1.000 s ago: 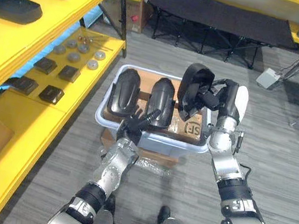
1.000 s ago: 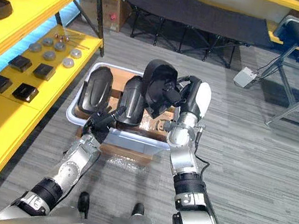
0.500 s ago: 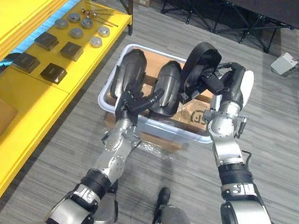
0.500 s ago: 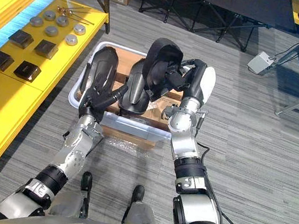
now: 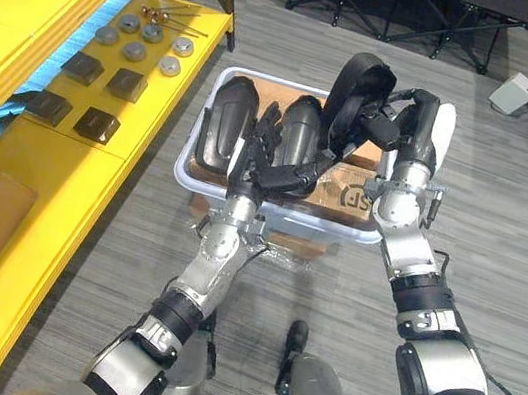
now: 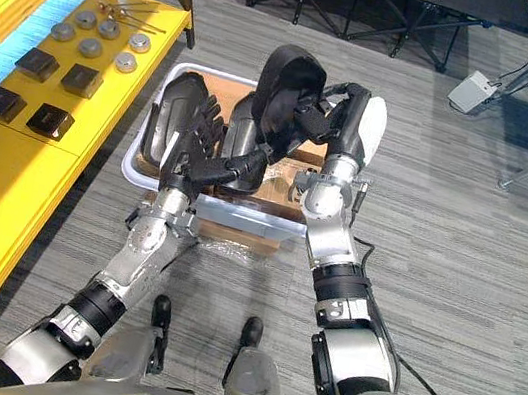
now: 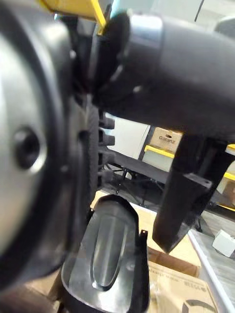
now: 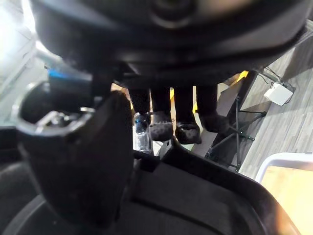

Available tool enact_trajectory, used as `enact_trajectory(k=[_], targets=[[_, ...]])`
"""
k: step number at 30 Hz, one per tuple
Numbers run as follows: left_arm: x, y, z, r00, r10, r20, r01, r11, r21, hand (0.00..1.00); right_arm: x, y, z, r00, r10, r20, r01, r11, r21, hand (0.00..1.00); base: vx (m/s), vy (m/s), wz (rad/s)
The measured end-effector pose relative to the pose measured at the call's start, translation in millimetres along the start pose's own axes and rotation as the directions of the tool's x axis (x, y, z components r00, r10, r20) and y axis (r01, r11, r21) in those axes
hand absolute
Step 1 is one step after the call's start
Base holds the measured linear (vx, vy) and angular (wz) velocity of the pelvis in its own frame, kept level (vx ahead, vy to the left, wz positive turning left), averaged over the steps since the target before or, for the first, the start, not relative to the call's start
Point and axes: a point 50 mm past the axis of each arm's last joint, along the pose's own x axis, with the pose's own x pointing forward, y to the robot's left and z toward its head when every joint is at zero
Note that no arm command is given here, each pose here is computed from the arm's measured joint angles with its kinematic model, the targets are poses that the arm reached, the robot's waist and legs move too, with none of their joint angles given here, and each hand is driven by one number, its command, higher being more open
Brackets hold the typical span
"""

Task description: Walk over and take three plastic housings, then place them on the shelf

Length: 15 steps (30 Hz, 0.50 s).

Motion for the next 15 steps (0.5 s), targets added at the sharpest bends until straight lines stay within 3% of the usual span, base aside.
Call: enact_trajectory(k=[15], targets=[[-0.9, -12.7, 2.6, 0.998, -0.033, 0.05, 0.023, 0.979, 0.203, 1.0, -8.0, 17.8, 5.2, 0.992, 0.117, 0.04, -0.116, 0.993, -0.03, 0.0, 0.0, 0.0, 0.0]])
